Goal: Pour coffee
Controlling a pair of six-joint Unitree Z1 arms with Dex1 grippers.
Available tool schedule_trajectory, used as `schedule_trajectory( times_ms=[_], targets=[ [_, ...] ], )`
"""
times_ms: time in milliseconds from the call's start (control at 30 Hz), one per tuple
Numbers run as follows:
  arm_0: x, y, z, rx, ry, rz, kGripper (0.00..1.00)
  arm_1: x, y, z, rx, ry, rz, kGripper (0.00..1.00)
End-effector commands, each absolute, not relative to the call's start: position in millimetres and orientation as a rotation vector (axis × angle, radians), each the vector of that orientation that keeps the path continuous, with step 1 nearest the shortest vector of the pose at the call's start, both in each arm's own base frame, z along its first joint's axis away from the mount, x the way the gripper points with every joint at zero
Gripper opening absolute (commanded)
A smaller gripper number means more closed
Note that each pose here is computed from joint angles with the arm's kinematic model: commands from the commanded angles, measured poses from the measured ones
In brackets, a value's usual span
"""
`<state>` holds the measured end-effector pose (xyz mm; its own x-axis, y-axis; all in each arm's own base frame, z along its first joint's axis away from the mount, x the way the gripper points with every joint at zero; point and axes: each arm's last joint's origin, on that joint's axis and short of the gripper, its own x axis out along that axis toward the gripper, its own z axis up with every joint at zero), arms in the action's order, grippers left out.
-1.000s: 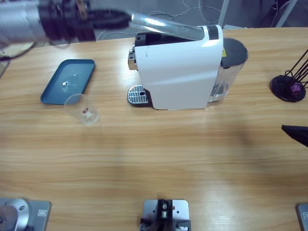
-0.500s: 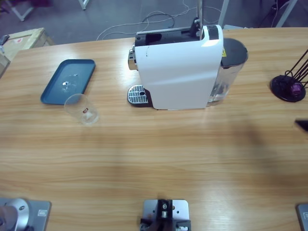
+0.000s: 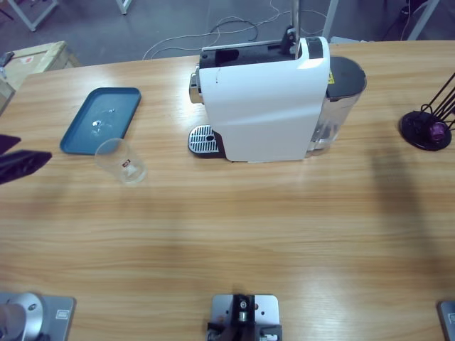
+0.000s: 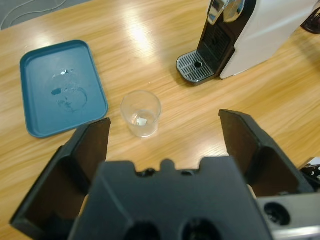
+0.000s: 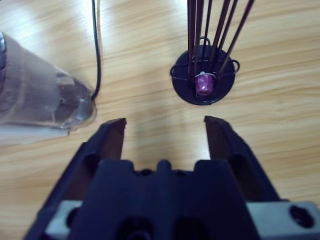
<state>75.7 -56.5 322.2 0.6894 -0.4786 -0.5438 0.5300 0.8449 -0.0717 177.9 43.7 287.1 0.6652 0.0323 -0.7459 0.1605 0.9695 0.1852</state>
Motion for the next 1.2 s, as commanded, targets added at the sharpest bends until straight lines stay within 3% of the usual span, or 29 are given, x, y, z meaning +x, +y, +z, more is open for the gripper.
schedule_trajectory(
  times_ms=[33,233,533,967,1200],
  targets=[
    [79.5,-58.4,296.4,0.157,0.655,-0.530,0.886,190.9,39.4,243.5,0.242,0.921,-0.173,0.545],
    [76.2,-55.4,288.8,0.137,0.598,-0.532,0.885,202.0,35.7,231.8,0.216,0.942,-0.242,0.545],
    [77.3,-56.0,288.2,0.139,0.599,-0.528,0.885,220.7,25.1,206.9,0.237,0.974,-0.304,0.545],
    [77.8,-56.3,287.9,0.140,0.601,-0.526,0.885,220.8,23.6,194.5,0.237,0.870,-0.308,0.545],
    [78.0,-56.6,288.0,0.141,0.602,-0.527,0.885,228.9,24.6,184.1,0.228,0.879,-0.319,0.545]
  ],
)
